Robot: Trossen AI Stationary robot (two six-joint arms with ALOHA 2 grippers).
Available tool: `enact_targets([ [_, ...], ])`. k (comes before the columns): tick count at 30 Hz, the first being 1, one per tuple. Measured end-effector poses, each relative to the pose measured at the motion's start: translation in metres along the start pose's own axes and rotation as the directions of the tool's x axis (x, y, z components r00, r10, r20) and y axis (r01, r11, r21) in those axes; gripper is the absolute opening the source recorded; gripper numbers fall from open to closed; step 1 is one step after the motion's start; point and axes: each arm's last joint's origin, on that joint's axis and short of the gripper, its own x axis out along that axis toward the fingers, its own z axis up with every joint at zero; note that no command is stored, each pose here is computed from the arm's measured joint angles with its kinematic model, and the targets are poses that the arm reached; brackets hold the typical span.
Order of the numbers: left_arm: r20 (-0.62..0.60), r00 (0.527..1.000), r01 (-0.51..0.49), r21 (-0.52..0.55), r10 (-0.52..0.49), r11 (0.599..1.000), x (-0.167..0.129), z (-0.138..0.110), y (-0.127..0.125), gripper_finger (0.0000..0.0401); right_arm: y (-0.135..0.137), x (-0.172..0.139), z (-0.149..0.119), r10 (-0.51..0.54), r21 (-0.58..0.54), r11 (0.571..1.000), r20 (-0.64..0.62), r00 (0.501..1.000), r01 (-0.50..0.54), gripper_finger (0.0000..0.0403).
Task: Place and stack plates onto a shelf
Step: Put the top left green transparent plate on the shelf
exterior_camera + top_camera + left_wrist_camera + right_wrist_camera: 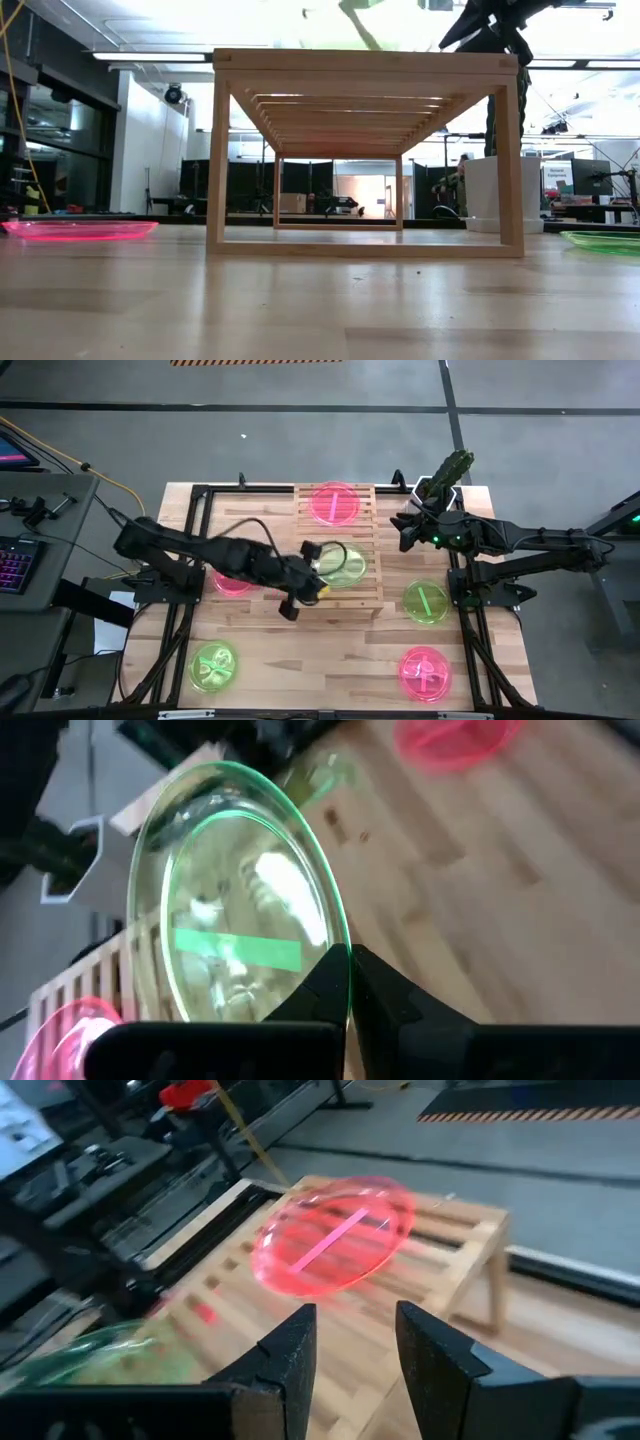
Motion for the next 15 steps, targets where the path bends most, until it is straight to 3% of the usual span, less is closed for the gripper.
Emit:
enact_targets([
  [7,-0.132,0.987,-0.083,0.106,0.097,0.991,0.025,-0.002,-0.016,0.0,0.007,0.0,0.002,0.143,0.09,0.986,-0.037,0.989,-0.139,0.0122],
  [15,-0.2,0.976,-0.081,0.064,0.092,0.995,0.038,-0.01,-0.012,0.0,0.012,-0.001,0.01,0.194,0.204,0.959,0.038,0.98,-0.198,0.0122],
])
